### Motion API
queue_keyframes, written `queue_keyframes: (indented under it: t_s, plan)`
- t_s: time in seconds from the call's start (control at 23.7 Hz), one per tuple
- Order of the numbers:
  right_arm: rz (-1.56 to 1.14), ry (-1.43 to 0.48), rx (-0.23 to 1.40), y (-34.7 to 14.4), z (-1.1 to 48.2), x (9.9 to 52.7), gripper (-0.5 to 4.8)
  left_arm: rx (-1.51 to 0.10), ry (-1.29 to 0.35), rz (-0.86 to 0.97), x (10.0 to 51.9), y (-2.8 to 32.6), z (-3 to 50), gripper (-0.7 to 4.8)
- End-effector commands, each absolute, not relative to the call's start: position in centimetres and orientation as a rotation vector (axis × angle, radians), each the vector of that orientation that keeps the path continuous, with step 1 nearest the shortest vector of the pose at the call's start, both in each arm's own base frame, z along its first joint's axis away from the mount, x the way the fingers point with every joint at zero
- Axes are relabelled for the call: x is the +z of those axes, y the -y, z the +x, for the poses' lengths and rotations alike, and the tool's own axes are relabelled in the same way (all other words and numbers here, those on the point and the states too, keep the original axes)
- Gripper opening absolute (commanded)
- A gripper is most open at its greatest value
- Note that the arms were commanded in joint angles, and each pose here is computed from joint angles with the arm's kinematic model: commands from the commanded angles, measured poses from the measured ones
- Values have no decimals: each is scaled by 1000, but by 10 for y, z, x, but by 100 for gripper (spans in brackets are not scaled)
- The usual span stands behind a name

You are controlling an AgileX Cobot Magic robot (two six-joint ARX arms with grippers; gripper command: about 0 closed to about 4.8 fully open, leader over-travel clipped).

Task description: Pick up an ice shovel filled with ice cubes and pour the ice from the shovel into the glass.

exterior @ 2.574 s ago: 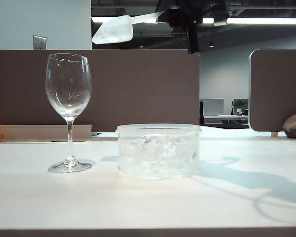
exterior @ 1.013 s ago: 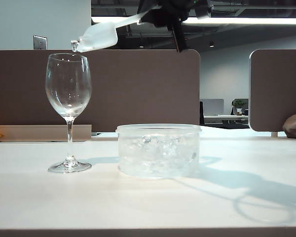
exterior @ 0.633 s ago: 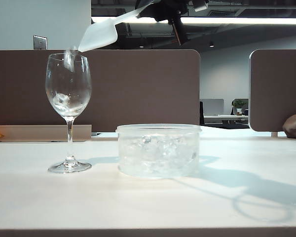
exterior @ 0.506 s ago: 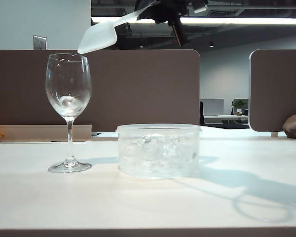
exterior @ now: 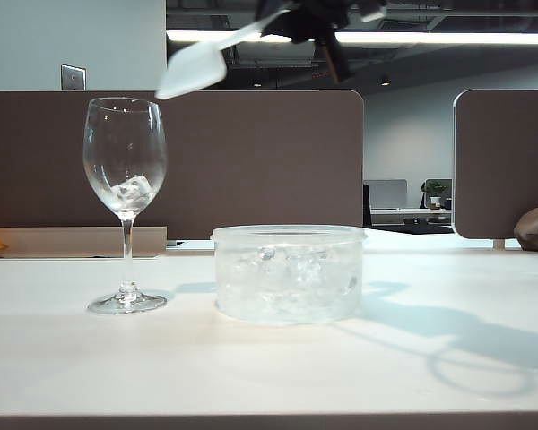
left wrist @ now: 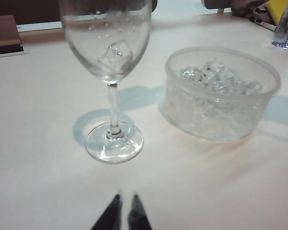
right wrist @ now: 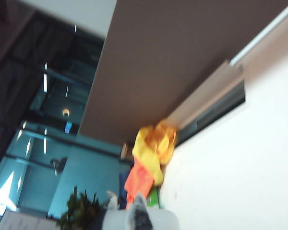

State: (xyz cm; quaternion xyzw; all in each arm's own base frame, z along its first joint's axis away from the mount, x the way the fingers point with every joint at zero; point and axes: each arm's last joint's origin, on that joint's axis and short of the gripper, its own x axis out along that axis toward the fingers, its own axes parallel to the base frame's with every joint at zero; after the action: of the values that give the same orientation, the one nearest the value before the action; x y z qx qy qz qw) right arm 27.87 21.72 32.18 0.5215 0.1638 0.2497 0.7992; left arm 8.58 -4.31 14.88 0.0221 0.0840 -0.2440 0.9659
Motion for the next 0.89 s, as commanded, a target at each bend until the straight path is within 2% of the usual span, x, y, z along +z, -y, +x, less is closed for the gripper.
queue_keyframes:
  t_s: [0.04, 0.46, 0.89]
  plan:
    - [1139, -288, 566, -214, 278, 332, -5, -498, -173, 47, 148, 43, 86, 29]
    - [1099, -335, 416, -174, 286, 321, -5, -497, -173, 47, 148, 43, 86, 29]
    - [1025, -484, 304, -162, 274, 268, -5, -498, -173, 47, 148, 43, 86, 29]
